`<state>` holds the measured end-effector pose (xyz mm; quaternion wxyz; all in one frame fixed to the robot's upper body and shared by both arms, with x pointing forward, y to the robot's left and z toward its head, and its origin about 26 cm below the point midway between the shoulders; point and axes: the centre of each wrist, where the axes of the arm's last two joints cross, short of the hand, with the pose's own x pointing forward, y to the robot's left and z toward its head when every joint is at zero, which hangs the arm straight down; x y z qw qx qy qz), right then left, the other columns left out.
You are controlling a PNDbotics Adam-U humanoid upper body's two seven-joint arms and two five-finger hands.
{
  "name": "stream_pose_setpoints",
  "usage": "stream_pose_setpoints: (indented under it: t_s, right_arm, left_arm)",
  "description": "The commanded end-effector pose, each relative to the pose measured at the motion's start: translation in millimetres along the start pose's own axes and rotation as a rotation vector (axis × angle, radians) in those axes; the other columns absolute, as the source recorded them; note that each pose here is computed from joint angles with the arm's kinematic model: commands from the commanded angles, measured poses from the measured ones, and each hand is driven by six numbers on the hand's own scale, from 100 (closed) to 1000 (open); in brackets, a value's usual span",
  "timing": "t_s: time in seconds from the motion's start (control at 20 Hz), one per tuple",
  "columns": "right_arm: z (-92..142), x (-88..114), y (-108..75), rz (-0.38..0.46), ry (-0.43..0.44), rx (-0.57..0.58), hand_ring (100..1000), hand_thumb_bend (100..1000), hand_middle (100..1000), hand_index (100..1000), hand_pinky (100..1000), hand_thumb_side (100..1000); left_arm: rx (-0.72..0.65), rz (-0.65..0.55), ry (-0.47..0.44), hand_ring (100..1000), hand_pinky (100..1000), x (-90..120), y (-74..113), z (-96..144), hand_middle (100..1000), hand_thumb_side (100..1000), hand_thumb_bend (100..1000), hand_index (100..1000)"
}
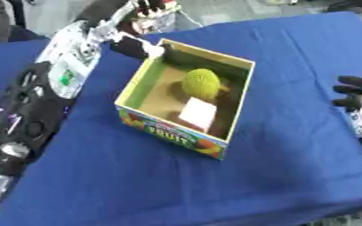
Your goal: Pick up objects on the table and place them in the box.
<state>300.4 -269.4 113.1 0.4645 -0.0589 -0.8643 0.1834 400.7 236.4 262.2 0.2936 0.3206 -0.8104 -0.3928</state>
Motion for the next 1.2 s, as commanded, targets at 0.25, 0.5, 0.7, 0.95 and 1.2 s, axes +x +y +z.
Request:
stream_pose_setpoints:
  t_s: [0.25,0.5,0.7,0.95,1.2]
  right_arm:
    - [-6,8,-7.2,0.021,-0.032,-0.022,828,100,817,822,743,554]
    - [-7,9,-7.4,0.019,-0.036,-0.026,828,100,816,822,743,554]
    - [-8,9,-6.7,0.016,-0.037,-0.026,827,100,814,821,742,554]
    - [-9,10,-5.4,0.011,-0.039,-0.023,826,100,813,821,742,554]
    - [-9,10,-4.2,0.006,-0.041,-0.020,825,100,811,819,742,553]
  left_arm:
    - [0.338,0.124,0.098,603,525,9,50.1,62,596,304,531,720]
    - [0.463,0.234,0.244,596,508,-1,31.1,103,585,296,498,725]
    - [0.489,0.289,0.362,600,507,-10,9.7,127,588,308,495,741]
    - [0.451,0.363,0.380,612,516,-12,-13.3,146,601,337,481,767]
    - [0.422,0.417,0.391,612,516,-13,-30.1,157,602,354,484,769]
